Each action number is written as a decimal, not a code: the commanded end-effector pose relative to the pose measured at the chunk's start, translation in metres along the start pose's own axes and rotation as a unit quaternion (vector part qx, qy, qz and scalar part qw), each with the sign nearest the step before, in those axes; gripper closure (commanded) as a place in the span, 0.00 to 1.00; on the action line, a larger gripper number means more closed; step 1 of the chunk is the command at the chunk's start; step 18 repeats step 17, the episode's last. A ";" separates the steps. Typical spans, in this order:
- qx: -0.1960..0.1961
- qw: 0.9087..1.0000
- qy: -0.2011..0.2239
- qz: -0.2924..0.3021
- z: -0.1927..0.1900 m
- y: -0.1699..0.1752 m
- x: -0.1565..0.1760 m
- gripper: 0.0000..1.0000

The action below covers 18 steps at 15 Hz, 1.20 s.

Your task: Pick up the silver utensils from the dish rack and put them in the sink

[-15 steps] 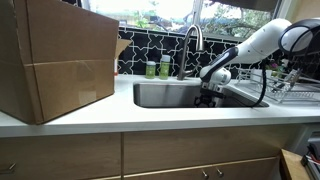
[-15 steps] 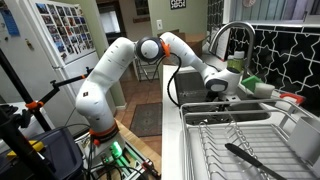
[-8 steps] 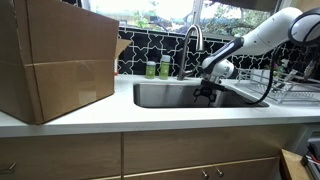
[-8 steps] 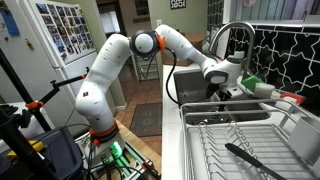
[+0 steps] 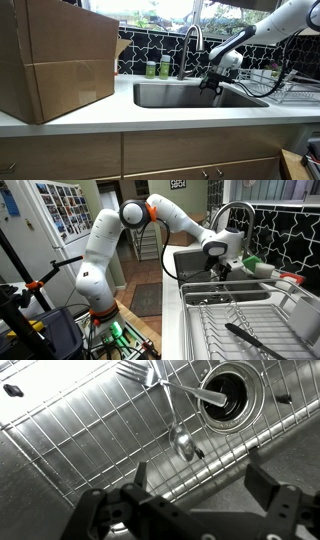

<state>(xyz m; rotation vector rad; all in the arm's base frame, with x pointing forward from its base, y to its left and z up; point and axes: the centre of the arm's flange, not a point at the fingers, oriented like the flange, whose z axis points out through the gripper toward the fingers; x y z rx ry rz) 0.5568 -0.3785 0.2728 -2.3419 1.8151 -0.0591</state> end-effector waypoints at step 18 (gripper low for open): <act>0.059 0.994 0.076 -0.060 -0.157 0.046 -0.040 0.00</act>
